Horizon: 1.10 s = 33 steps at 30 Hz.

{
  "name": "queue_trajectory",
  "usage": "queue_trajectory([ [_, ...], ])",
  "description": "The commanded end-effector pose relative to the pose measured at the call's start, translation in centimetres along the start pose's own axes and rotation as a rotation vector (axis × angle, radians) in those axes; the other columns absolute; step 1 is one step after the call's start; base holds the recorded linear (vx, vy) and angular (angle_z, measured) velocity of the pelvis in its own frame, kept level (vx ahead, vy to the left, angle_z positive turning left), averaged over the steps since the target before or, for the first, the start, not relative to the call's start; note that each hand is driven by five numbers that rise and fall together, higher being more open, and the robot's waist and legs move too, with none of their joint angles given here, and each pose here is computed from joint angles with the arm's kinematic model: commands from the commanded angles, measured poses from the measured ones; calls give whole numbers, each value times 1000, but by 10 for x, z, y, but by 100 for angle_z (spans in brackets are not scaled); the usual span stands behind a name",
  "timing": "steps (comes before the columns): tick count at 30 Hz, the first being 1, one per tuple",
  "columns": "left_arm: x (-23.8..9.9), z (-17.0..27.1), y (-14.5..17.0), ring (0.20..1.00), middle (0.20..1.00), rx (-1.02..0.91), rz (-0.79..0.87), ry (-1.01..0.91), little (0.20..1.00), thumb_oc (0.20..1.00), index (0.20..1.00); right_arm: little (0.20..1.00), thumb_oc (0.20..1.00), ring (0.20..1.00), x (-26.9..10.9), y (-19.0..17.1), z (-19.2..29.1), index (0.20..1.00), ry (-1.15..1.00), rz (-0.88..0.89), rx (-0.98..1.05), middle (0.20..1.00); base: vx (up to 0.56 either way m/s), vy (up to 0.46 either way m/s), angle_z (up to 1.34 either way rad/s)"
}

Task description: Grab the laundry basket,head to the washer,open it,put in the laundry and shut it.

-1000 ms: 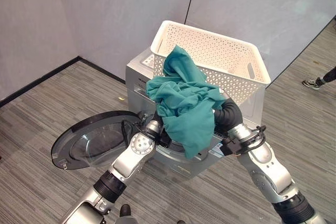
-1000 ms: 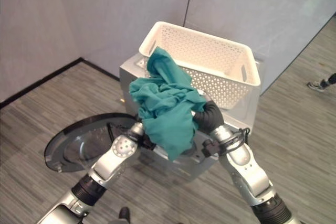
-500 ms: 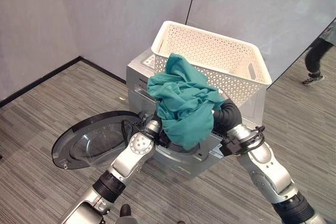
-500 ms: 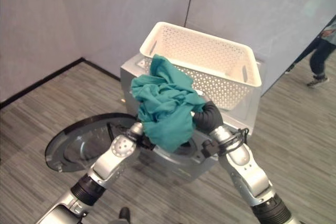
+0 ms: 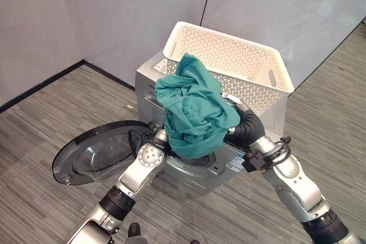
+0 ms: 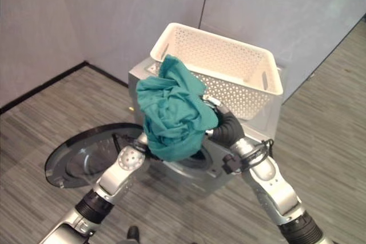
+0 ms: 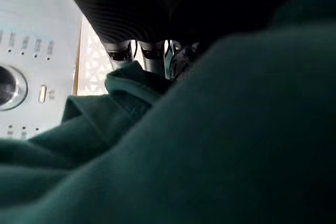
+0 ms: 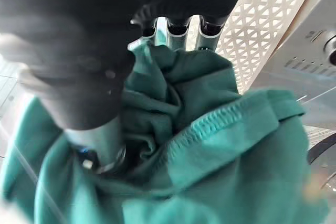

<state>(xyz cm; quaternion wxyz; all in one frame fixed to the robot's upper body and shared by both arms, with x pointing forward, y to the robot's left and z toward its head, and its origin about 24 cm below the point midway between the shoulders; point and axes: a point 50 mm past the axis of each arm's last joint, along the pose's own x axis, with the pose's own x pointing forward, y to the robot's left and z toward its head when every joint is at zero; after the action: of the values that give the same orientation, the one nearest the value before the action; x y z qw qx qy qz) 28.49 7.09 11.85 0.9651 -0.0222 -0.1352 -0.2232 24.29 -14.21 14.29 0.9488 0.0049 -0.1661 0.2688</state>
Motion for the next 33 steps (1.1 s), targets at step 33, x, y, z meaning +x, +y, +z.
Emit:
queue_trajectory([
  [33,-144,-68,56,200,200,-68,287,360,200,200,200,1000,1000,1000,-254,-140,-50,1000,339,-1838,-342,1000,-14,0,0],
])
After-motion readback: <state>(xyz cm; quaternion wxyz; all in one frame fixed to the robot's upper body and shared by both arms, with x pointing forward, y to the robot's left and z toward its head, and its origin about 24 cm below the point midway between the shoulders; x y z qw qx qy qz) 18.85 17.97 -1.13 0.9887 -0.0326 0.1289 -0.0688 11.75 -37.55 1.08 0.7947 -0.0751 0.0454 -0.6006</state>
